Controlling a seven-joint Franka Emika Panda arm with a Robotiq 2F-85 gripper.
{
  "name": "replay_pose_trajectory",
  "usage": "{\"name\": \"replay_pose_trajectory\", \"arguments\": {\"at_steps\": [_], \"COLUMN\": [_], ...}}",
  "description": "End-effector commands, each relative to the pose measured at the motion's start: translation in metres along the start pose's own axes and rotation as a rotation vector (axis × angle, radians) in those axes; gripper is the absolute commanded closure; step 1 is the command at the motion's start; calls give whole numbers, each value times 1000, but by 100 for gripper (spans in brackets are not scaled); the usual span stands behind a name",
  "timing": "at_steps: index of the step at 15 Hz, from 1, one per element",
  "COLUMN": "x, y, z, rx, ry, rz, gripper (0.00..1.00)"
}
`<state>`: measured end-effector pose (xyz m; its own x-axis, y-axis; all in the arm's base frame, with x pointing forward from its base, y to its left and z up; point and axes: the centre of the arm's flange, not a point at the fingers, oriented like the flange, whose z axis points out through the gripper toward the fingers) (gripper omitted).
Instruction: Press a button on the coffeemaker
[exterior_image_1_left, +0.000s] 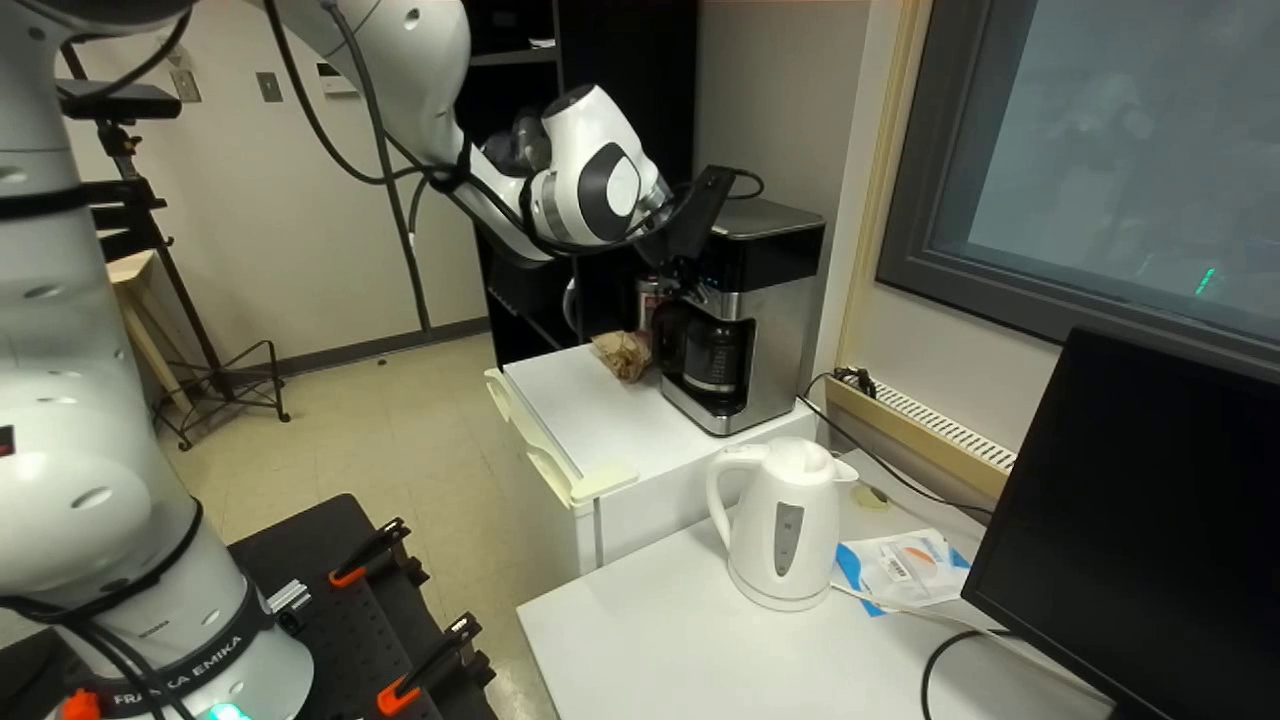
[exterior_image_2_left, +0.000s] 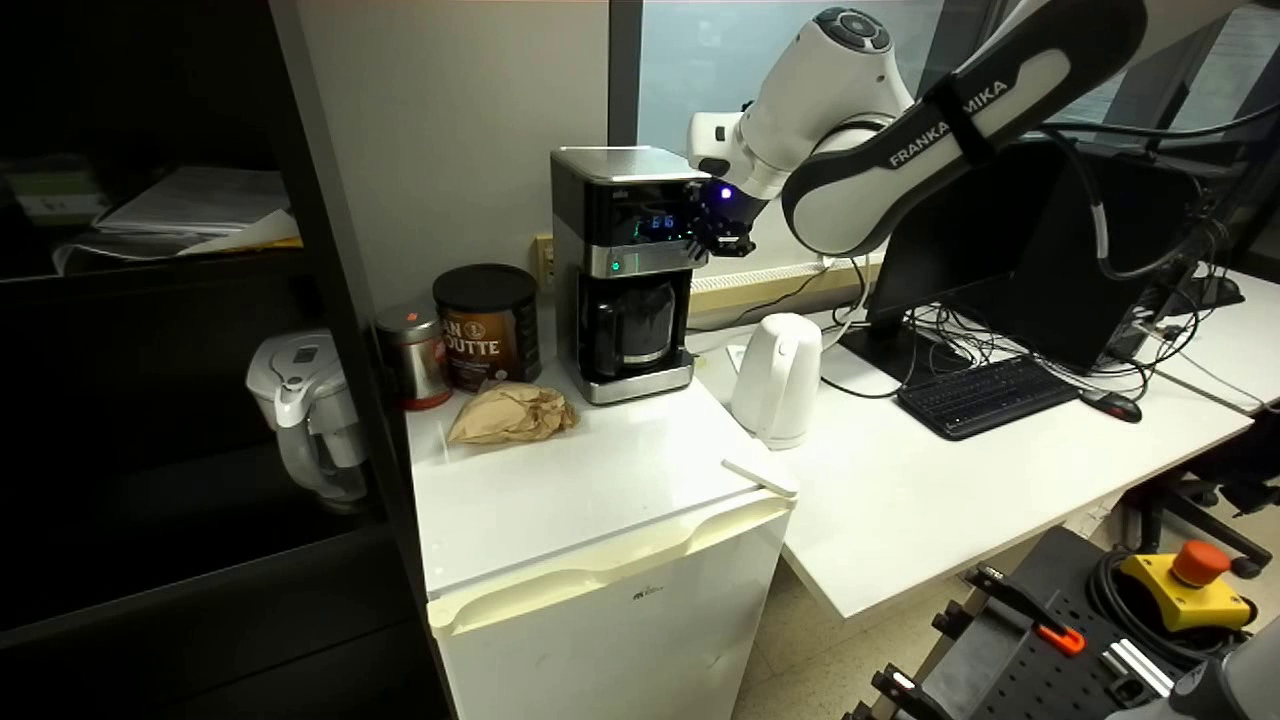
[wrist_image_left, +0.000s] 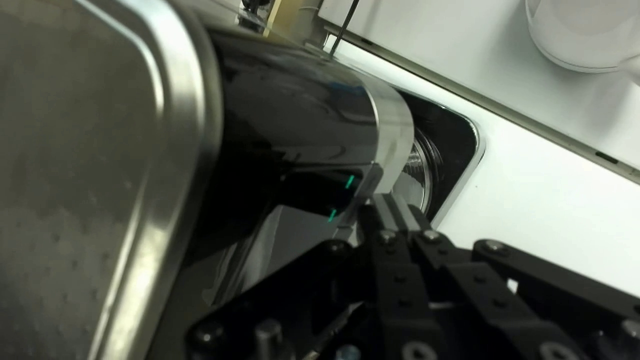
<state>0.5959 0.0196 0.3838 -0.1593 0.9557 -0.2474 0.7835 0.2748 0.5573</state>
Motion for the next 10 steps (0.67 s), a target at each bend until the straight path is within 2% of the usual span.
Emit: {"name": "replay_pose_trajectory", "arguments": {"at_steps": [1, 10], "x": [-4, 15], "y": [9, -14], "z": [8, -8], "rx": [-54, 1], "ry": [-4, 28], "rz": [-59, -102], "gripper": [100, 100]}}
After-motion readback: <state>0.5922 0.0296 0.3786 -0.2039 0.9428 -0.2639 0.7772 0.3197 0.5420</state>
